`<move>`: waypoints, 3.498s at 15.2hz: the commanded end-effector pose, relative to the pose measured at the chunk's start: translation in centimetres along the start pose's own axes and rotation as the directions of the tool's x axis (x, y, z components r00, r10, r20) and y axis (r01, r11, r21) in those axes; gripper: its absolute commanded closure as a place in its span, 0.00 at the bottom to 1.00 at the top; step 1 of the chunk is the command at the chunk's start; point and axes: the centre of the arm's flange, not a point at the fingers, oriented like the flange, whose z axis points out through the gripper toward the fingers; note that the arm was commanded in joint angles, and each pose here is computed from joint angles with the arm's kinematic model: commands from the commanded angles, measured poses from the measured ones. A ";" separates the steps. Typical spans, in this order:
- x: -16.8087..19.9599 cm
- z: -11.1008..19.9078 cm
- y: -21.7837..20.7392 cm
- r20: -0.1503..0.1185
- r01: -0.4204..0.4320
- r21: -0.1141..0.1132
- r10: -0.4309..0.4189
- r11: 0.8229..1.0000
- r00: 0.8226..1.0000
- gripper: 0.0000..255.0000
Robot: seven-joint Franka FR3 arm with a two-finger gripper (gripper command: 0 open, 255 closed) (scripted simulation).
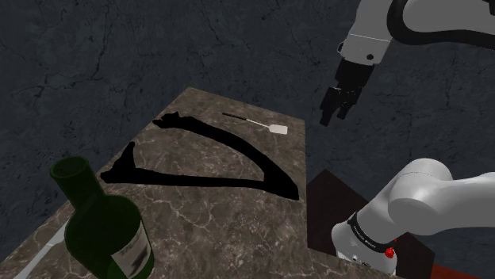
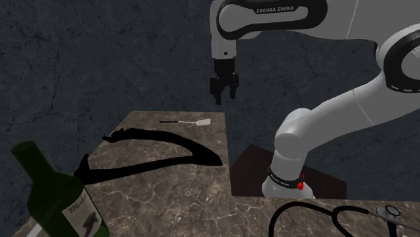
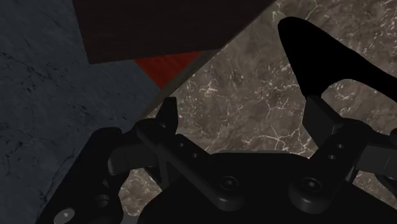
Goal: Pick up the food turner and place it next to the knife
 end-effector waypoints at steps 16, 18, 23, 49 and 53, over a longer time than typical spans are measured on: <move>15.8 8.1 3.8 -0.095 0.376 -0.060 -0.380 0.925 0.920 0.00; 18.1 9.0 3.8 -0.106 0.423 -0.071 -0.428 0.904 0.898 0.00; 23.7 11.2 3.4 -0.129 0.533 -0.100 -0.542 0.840 0.830 0.00; 29.6 17.0 2.5 -0.148 0.624 -0.128 -0.637 0.771 0.757 1.00; 29.6 17.0 2.5 -0.148 0.624 -0.128 -0.637 0.771 0.757 1.00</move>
